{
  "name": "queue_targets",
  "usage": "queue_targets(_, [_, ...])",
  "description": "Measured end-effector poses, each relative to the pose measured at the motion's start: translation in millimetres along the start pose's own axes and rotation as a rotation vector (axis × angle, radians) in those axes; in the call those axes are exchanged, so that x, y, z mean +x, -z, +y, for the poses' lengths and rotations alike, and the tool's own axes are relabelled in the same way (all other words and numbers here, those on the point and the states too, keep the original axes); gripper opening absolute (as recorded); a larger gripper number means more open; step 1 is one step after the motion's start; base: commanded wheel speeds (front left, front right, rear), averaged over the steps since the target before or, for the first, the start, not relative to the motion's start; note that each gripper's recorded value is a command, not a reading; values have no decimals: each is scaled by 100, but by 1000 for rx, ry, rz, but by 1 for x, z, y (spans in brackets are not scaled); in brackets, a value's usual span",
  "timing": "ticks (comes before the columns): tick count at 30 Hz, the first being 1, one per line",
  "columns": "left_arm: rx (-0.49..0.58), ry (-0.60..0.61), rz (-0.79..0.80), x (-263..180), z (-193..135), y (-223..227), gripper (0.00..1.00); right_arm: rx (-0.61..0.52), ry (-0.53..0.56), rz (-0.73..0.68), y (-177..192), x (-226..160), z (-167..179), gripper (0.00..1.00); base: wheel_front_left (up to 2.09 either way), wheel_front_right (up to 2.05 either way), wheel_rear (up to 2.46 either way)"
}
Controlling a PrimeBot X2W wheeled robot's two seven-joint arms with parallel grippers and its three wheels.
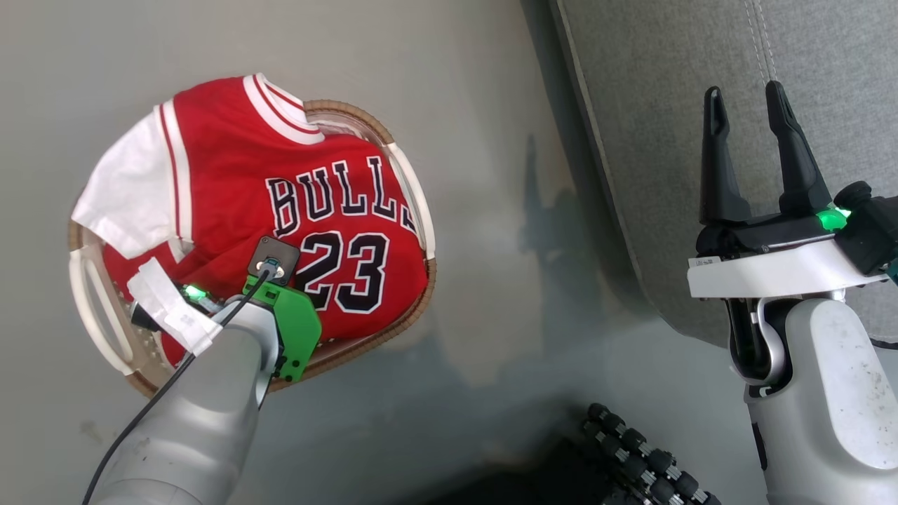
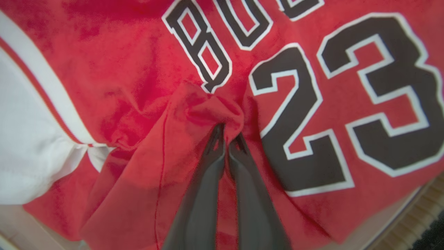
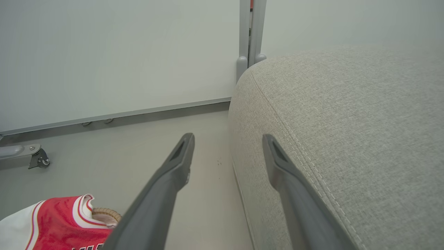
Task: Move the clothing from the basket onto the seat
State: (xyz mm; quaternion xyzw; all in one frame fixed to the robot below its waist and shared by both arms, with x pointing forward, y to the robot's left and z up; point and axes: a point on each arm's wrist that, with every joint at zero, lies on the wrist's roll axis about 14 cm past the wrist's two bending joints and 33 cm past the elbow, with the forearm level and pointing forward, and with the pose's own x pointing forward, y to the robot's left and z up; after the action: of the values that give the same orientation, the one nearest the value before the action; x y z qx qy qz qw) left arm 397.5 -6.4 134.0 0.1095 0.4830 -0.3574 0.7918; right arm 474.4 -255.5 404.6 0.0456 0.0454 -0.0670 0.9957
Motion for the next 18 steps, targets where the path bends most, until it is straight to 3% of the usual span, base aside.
queue_targets(11, [-30,-22,-253,-35,3,-68,0,-12,-12,-34,-18,-8,6,100,0,0,0])
queue_targets(18, [-12,-32,-456,-83,4,-131,0,-34,5,-34,-28,-30,1,100,0,0,0])
